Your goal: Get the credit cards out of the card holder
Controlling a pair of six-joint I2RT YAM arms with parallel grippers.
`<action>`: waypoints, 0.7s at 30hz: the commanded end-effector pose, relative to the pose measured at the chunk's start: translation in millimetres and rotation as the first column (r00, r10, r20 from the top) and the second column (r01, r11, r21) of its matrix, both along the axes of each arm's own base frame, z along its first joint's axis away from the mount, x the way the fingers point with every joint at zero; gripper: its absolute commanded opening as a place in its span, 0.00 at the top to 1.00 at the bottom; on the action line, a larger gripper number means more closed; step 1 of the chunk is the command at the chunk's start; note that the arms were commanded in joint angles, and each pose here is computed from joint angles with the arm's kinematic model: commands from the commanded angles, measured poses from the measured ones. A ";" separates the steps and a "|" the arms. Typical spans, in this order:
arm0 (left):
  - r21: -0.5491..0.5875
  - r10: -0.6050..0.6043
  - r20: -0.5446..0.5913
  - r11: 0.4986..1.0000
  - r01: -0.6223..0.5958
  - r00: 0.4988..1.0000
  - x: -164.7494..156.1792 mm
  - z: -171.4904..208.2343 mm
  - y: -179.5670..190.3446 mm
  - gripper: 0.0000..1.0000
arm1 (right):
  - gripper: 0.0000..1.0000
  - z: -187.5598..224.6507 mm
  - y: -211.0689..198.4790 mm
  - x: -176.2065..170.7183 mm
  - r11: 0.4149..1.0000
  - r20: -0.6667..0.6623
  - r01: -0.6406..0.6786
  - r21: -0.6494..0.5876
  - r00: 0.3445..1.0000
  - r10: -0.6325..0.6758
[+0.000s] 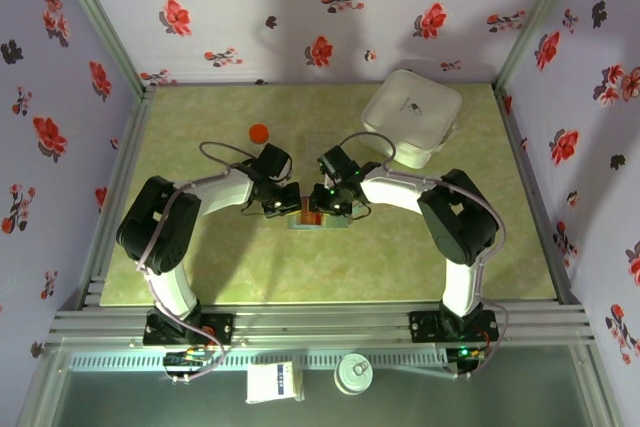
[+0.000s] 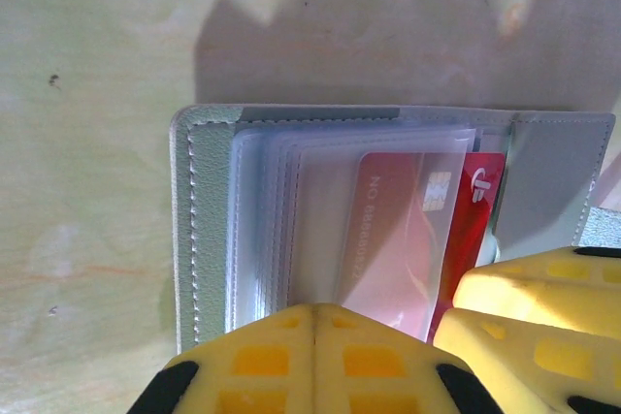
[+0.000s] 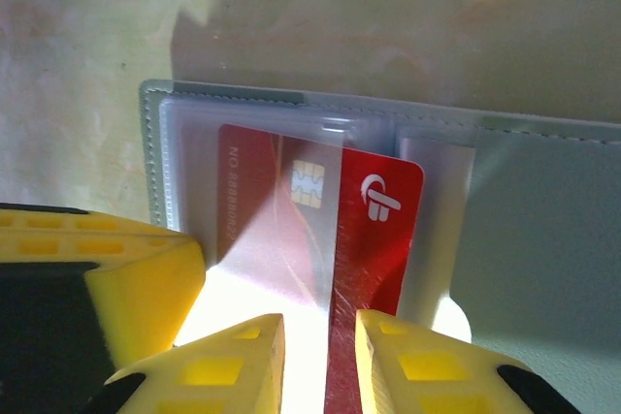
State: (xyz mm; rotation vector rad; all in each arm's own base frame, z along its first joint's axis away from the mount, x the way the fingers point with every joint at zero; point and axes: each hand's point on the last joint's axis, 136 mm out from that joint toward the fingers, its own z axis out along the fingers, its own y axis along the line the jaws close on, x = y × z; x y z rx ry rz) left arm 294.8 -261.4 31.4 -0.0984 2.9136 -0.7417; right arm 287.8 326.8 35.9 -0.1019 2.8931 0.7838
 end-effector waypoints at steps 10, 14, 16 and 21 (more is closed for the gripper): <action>0.078 -0.013 -0.024 0.997 0.015 1.000 -10.5 -9.2 13.2 1.00 | 0.74 -6.2 -21.1 6.2 0.992 0.030 -0.010 -0.123 0.999 0.014; 0.065 -0.012 -0.007 0.998 0.012 1.000 -7.4 -1.6 11.0 1.00 | 0.74 3.1 -15.4 4.7 0.996 0.035 -0.025 -0.083 0.999 0.027; 0.049 -0.009 0.005 0.999 0.009 1.000 -4.5 4.6 8.3 1.00 | 0.74 7.6 -12.0 2.6 0.998 0.031 -0.028 -0.054 0.999 0.029; 0.000 -0.009 0.029 1.000 0.009 1.000 0.9 21.1 -0.7 1.00 | 0.74 18.2 -13.3 2.0 1.000 0.036 -0.006 -0.002 0.999 0.006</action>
